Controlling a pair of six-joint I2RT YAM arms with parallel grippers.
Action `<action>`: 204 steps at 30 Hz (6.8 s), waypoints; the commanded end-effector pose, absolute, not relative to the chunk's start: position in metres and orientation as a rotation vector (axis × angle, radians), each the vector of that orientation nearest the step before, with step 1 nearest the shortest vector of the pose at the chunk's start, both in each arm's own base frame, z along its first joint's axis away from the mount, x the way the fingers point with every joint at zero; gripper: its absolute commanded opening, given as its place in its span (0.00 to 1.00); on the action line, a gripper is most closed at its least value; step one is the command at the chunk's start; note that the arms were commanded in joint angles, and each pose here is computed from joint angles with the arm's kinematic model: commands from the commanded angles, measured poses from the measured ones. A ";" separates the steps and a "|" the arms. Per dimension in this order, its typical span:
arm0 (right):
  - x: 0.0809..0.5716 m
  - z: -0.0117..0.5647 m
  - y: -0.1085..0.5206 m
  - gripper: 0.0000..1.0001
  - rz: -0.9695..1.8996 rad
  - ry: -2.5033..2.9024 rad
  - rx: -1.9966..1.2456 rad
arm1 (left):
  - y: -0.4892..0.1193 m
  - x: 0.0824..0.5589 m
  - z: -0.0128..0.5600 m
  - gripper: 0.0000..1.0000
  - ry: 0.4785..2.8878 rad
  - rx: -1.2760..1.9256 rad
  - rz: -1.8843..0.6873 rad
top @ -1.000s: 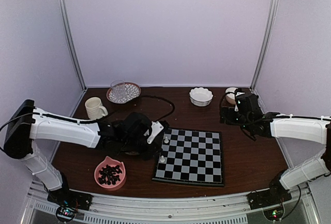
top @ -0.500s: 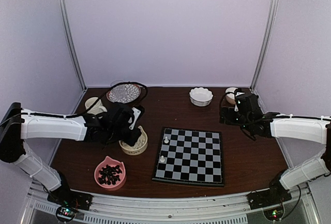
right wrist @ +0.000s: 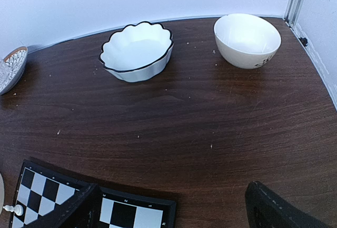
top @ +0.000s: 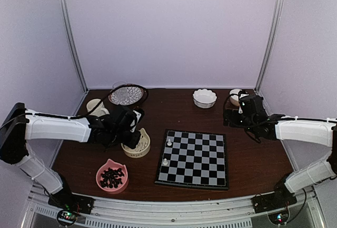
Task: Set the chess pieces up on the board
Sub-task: Pick up the pawn from the storage box, then place the pawn at h2.
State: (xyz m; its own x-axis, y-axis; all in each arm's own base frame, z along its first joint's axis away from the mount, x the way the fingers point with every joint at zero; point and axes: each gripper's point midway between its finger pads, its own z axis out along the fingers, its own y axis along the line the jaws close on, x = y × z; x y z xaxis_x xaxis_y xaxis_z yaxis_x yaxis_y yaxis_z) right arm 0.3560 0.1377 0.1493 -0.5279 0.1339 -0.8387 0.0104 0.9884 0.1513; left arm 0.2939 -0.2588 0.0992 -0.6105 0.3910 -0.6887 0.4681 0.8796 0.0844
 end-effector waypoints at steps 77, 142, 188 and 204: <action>0.357 0.155 0.143 0.97 0.177 2.116 0.095 | -0.277 0.293 0.095 0.01 2.320 0.720 -0.228; 0.357 0.153 0.141 0.97 0.160 2.120 0.093 | -0.409 0.132 0.068 0.02 1.949 1.680 -0.608; 0.357 0.153 0.142 0.97 0.161 2.122 0.091 | -0.410 0.135 0.068 0.41 1.952 1.658 -0.525; 0.357 0.153 0.142 0.97 0.164 2.123 0.090 | -0.324 0.232 0.146 0.23 2.019 0.958 -0.351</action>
